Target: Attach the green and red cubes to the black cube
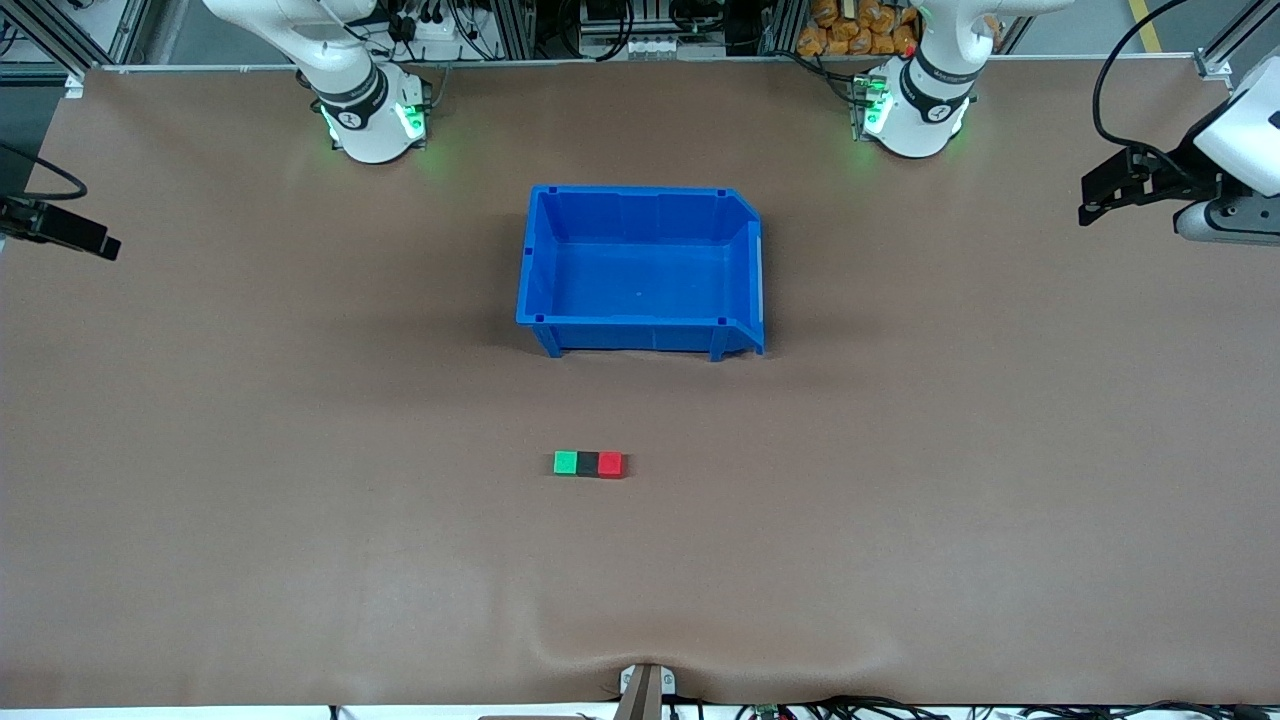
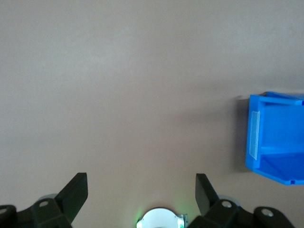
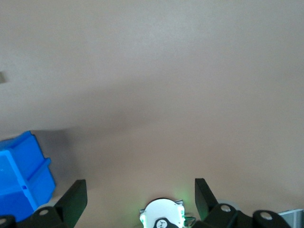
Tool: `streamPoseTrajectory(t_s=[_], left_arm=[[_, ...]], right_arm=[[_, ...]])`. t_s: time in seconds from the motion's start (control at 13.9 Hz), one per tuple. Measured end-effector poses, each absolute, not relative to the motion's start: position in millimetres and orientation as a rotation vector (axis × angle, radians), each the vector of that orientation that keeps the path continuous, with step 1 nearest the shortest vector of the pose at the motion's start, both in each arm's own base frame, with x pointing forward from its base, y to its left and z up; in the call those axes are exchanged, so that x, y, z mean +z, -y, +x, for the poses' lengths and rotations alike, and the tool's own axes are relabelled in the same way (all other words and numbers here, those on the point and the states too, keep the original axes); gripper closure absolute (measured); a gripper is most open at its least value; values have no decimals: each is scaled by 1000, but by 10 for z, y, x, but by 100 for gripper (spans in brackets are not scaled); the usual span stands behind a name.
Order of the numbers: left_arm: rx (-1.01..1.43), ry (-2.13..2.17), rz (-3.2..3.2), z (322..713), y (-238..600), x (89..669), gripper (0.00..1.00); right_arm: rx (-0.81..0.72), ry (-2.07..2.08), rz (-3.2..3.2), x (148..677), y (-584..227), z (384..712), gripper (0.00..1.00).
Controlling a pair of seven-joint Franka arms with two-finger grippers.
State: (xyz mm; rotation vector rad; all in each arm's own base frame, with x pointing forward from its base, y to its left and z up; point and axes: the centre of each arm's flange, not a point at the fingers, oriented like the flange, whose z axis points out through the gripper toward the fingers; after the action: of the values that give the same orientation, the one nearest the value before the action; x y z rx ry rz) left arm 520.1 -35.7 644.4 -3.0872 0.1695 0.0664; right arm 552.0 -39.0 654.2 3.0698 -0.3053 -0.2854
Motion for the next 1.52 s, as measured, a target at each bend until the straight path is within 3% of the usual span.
streamPoseTrajectory(t_s=[0.58,1.01,1.52], left_arm=[[76,-144,-3089,5196,265,6451,0],[68,-155,-3088,5195,303,6473,0],[29,-175,-3116,5221,389,6491,0]], right_arm=[[-111,120,3122,6310,556,4955,0],[11,60,3119,6583,383,4980,0],[28,46,3115,6726,342,5120,0]])
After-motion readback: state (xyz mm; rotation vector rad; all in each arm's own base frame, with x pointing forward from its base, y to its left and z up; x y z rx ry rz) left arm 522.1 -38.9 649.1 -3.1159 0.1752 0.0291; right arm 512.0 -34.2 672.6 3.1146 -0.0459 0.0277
